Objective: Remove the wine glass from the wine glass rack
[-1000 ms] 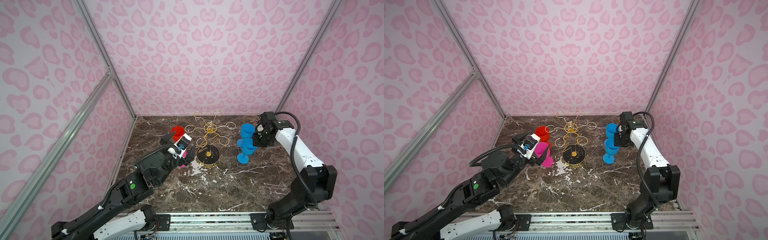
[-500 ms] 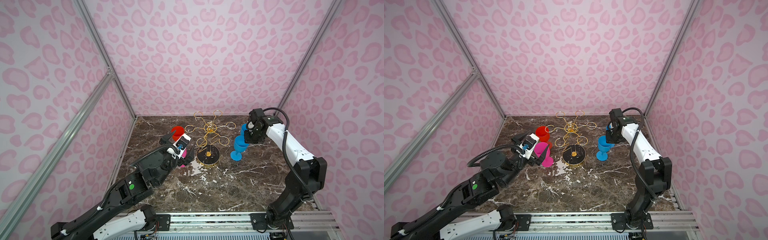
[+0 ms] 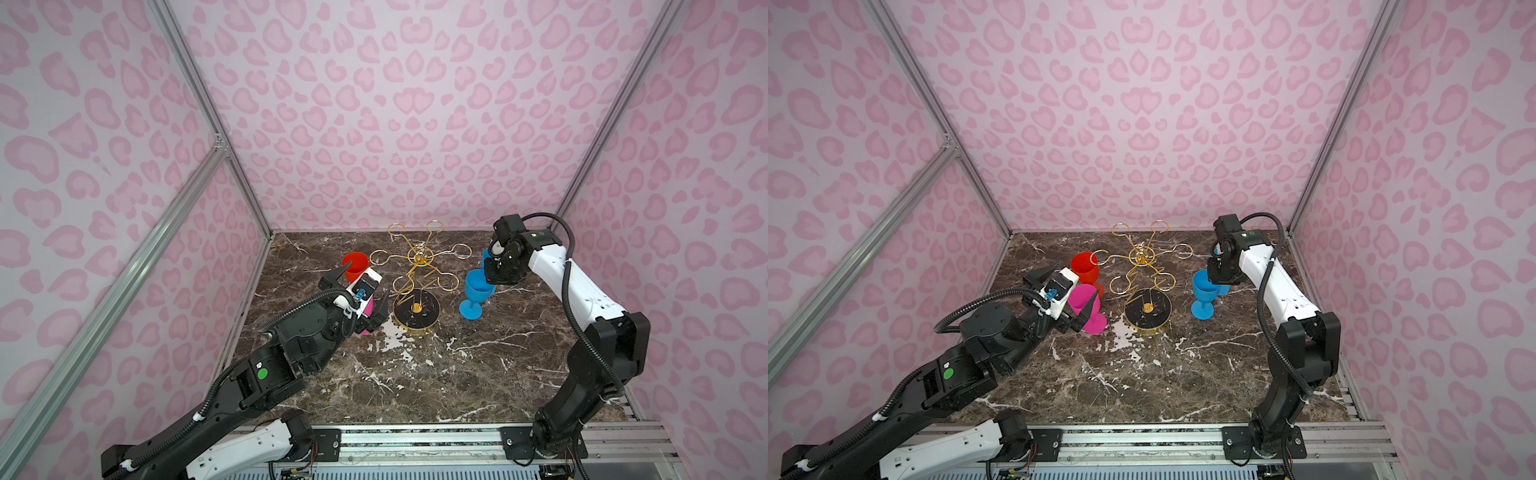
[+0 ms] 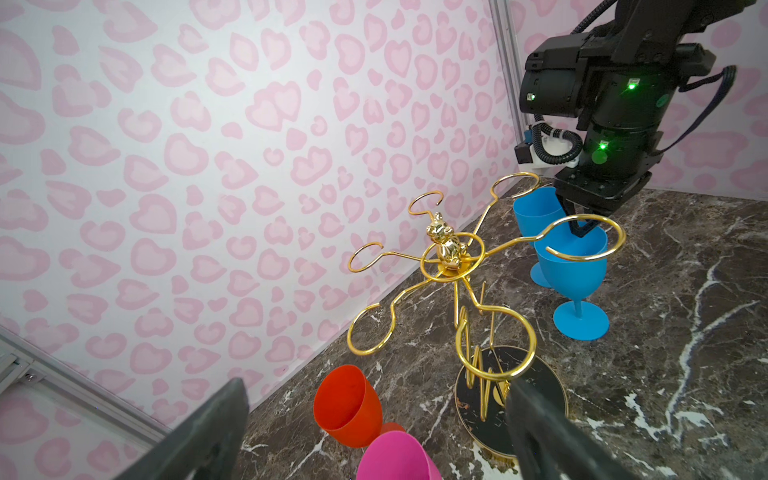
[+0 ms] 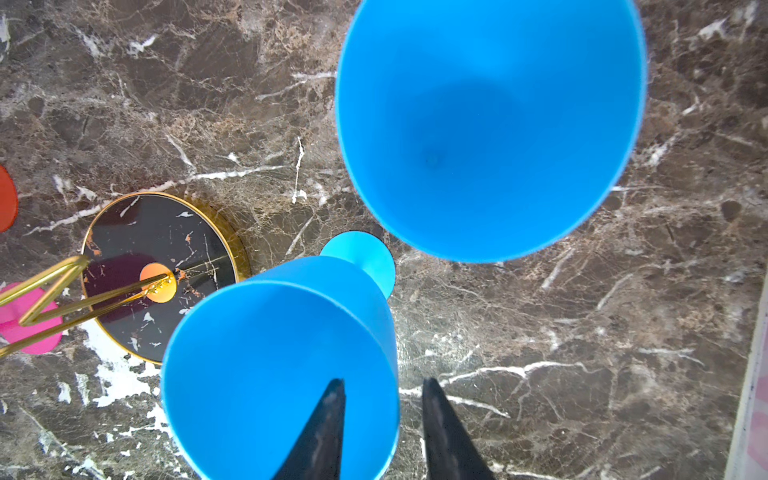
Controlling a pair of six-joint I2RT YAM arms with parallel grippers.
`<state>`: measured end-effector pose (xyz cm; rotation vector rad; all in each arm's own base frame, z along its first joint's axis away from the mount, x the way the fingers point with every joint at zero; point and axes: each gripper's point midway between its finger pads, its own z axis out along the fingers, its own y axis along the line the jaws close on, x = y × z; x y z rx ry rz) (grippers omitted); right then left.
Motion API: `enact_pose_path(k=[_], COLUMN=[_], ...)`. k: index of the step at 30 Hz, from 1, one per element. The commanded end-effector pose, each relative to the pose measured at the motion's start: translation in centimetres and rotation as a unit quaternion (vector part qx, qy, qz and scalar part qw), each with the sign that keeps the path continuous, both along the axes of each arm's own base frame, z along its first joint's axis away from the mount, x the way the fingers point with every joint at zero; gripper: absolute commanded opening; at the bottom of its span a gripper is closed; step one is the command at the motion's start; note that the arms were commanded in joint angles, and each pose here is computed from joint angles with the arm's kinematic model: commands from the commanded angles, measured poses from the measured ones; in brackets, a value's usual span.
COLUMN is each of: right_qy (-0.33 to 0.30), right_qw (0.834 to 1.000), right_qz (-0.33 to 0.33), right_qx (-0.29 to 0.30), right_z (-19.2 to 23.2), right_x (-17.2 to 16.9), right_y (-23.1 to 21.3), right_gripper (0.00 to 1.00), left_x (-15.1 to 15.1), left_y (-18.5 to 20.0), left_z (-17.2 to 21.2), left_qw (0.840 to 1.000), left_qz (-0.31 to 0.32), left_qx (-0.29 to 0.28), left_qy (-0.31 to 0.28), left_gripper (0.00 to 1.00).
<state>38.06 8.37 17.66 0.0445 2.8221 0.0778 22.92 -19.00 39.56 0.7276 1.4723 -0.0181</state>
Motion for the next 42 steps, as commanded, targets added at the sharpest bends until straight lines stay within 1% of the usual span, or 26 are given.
enact_pose_path(k=[1, 4, 6, 9, 10, 11, 14, 16, 18, 21, 22, 24, 25, 26, 29, 31, 32, 33, 34, 35, 36, 38, 39, 40, 41, 42], right_qy=[-0.006, -0.019, -0.032, -0.064, -0.08, -0.097, -0.17, -0.235, -0.306, -0.411, -0.439, -0.469, -0.474, -0.473, -0.462, -0.453, -0.448, -0.436, -0.437, -0.429, -0.416, -0.429, -0.426, -0.423, -0.432, -0.438], right_qw=[1.0, 1.0, 0.999, 0.998, 0.996, 0.994, 0.983, 0.968, 0.945, 0.904, 0.89, 0.87, 0.867, 0.867, 0.871, 0.873, 0.874, 0.88, 0.878, 0.88, 0.885, 0.876, 0.879, 0.882, 0.879, 0.878], right_qz=[-0.003, -0.005, -0.01, -0.025, -0.033, -0.041, -0.067, -0.089, -0.105, -0.099, -0.104, -0.126, -0.131, -0.13, -0.135, -0.148, -0.153, -0.154, -0.16, -0.166, -0.17, -0.174, -0.169, -0.162, -0.157, -0.151], right_qx=[0.008, 0.006, -0.001, -0.006, -0.007, -0.008, -0.011, -0.031, -0.045, -0.056, -0.063, -0.08, -0.085, -0.09, -0.098, -0.105, -0.108, -0.11, -0.112, -0.12, -0.125, -0.135, -0.132, -0.127, -0.124, -0.119], right_z=[0.7, 2.0, 3.3, 6.0, 7.0, 7.9, 10.6, 11.0, 10.8, 9.8, 9.1, 7.0, 5.7, 4.5, -0.2, -3.1, -4.0, -5.2, -5.9, -5.9, -5.9, -5.8, -5.7, -5.9, -5.7, -5.6], right_x=[0.0, -0.1, -0.1, -0.4, -0.6, -0.8, -1.6, -2.5, -3.4, -5.1, -5.8, -6.9, -7.3, -7.5, -7.5, -7.5, -7.3, -7.2, -6.8, -6.2, -5.4, -3.9, -3.0, -2.2, -1.4, -0.7], right_y=[0.2, 0.0, -0.6, -2.1, -2.8, -3.4, -5.7, -7.5, -8.9, -9.7, -10.1, -11.3, -11.7, -11.9, -12.4, -12.9, -13.1, -13.2, -13.4, -13.7, -13.9, -14.3, -14.3, -14.2, -14.1, -13.8], right_gripper=[0.45, 0.53, 0.63, 0.71, 0.88, 0.99, 0.99, 0.99, 0.99, 0.99, 0.99, 0.99, 0.99, 0.99, 0.99, 0.99, 0.99, 0.99, 1.0, 1.0, 1.0, 1.0, 1.0, 1.0, 1.0, 1.0], left_x=[-0.1, -0.2, -0.1, 0.2, 0.3, 0.4, 0.7, 1.0, 1.5, 2.5, 2.9, 3.7, 4.1, 4.5, 6.0, 7.1, 7.7, 8.4, 9.1, 9.8, 10.6, 12.2, 13.3, 14.2, 14.7, 15.1], left_y=[0.2, 0.2, 0.3, 1.0, 1.5, 2.0, 3.7, 5.2, 7.4, 11.6, 13.2, 16.5, 18.3, 19.7, 22.0, 23.0, 23.0, 23.1, 23.3, 23.4, 23.7, 24.0, 23.8, 23.6, 23.6, 23.8], left_z=[0.9, 1.0, 0.9, 0.9, 0.9, 1.0, 0.8, 0.2, -0.8, -3.0, -4.0, -6.8, -8.7, -10.5, -17.5, -21.0, -21.9, -22.6, -23.5, -24.5, -25.8, -28.3, -28.1, -27.3, -26.5, -26.3], left_qw=[1.0, 1.0, 1.0, 0.999, 0.999, 0.998, 0.995, 0.992, 0.986, 0.969, 0.959, 0.935, 0.918, 0.906, 0.886, 0.874, 0.875, 0.876, 0.874, 0.874, 0.869, 0.86, 0.862, 0.87, 0.876, 0.876], left_qz=[-0.001, 0.0, 0.003, 0.024, 0.037, 0.05, 0.087, 0.109, 0.147, 0.219, 0.249, 0.317, 0.354, 0.379, 0.408, 0.412, 0.402, 0.398, 0.402, 0.405, 0.414, 0.425, 0.421, 0.41, 0.401, 0.402], left_qx=[-0.016, -0.018, -0.018, -0.02, -0.024, -0.028, -0.043, -0.054, -0.076, -0.118, -0.134, -0.158, -0.176, -0.187, -0.205, -0.238, -0.245, -0.248, -0.244, -0.233, -0.223, -0.21, -0.203, -0.212, -0.227, -0.23], left_qy=[-0.006, -0.007, -0.007, -0.01, -0.013, -0.017, -0.03, -0.028, -0.02, -0.01, -0.007, 0.001, 0.01, 0.022, 0.078, 0.103, 0.109, 0.112, 0.12, 0.135, 0.155, 0.189, 0.198, 0.176, 0.143, 0.131], left_gripper=[0.98, 0.98, 0.98, 0.98, 0.98, 0.98, 0.98, 0.98, 0.98, 0.98, 0.98, 0.98, 0.97, 0.97, 0.97, 0.97, 0.97, 0.97, 0.97, 0.97, 0.97, 0.97, 0.97, 0.97, 0.97, 0.97])
